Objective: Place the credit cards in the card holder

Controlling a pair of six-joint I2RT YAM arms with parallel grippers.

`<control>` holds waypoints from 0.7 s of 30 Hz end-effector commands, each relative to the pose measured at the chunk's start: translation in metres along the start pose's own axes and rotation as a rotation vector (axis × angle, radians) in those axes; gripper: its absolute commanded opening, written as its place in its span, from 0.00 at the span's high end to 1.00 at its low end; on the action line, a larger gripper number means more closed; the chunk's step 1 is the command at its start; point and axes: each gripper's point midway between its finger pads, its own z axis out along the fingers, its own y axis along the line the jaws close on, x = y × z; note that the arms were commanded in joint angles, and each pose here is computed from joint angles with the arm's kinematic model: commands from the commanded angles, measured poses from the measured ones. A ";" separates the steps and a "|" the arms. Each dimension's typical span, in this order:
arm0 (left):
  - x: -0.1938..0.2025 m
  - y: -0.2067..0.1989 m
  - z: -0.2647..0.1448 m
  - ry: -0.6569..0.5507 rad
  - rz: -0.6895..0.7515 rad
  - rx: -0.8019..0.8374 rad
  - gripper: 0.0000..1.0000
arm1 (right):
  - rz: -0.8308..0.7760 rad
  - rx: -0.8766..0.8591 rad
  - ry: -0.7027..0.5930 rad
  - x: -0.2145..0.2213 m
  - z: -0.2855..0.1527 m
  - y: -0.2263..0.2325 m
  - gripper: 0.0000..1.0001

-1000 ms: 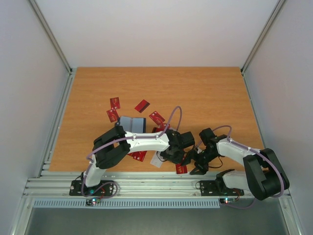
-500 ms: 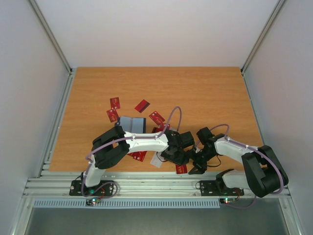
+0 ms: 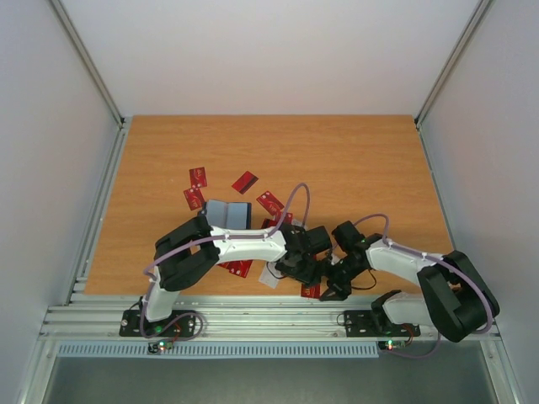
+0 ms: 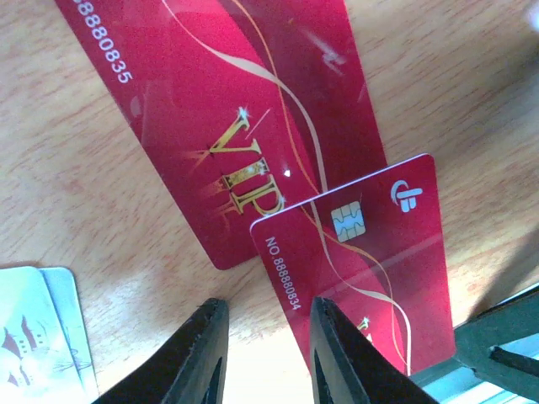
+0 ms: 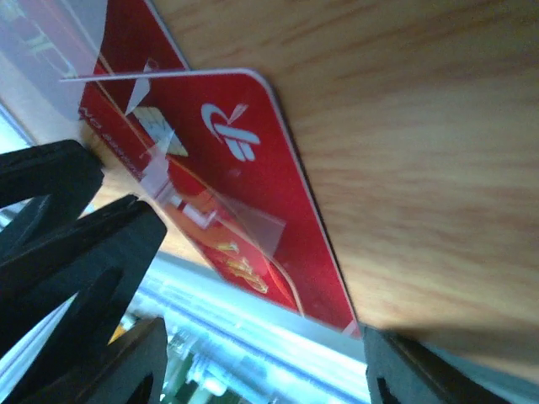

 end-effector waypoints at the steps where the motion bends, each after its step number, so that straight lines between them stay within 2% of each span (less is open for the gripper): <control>1: 0.019 0.009 0.018 0.069 0.003 -0.014 0.70 | -0.101 0.166 -0.079 -0.010 0.027 -0.043 0.34; 7: 0.028 0.013 0.019 0.076 -0.024 0.007 0.73 | -0.131 0.236 -0.120 -0.008 0.026 -0.053 0.34; 21: 0.047 0.003 0.023 0.130 -0.025 0.124 0.74 | -0.252 0.207 -0.291 -0.026 0.020 -0.020 0.41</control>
